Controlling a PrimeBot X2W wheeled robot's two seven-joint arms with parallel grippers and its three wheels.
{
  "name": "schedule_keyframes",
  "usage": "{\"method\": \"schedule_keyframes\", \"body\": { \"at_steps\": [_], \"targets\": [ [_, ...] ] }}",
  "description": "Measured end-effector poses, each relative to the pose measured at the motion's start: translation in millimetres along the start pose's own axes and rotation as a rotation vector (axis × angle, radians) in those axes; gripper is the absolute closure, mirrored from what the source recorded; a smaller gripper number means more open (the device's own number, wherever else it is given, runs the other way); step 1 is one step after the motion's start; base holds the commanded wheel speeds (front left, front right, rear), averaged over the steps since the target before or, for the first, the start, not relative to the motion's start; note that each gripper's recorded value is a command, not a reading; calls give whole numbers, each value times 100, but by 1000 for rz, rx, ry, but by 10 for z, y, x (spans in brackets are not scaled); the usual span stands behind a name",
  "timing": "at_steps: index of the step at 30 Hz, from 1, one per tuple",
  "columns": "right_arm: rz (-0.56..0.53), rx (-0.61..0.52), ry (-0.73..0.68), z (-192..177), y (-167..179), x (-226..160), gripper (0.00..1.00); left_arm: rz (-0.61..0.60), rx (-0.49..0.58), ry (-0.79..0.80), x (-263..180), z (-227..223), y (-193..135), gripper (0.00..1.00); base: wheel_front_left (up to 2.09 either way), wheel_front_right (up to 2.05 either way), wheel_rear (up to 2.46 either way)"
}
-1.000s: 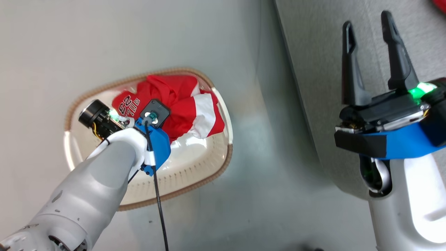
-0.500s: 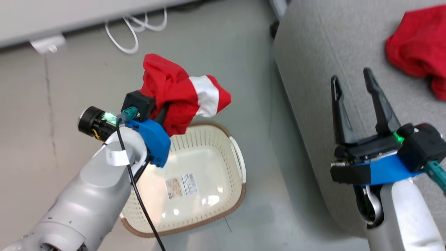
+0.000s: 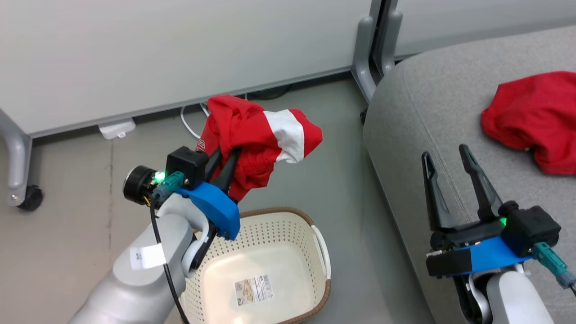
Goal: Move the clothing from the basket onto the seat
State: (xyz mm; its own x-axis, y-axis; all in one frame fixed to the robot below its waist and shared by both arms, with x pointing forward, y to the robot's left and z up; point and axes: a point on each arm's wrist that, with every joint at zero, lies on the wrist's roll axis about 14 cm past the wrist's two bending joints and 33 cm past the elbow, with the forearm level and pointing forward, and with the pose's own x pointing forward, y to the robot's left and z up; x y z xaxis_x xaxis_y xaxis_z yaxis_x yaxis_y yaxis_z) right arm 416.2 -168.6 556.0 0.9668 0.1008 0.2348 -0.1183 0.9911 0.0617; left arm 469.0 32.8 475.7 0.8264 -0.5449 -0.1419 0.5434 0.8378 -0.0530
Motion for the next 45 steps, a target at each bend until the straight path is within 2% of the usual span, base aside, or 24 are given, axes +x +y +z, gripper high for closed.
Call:
{"method": "schedule_keyframes", "body": {
  "at_steps": [9, 24, 45],
  "targets": [
    [31, 33, 16, -3, 167, -202, 0, 32, -9, -131, -334, 358, -119, 100, 0, 0, 0],
    [111, 82, 33, -44, 477, -240, 0, 57, -1, -198, -573, 504, -181, 100, 0, 0, 0],
    [417, 131, 75, -164, 1488, 141, 0, 54, -1, -198, -560, 482, -195, 100, 0, 0, 0]
  ]
}}
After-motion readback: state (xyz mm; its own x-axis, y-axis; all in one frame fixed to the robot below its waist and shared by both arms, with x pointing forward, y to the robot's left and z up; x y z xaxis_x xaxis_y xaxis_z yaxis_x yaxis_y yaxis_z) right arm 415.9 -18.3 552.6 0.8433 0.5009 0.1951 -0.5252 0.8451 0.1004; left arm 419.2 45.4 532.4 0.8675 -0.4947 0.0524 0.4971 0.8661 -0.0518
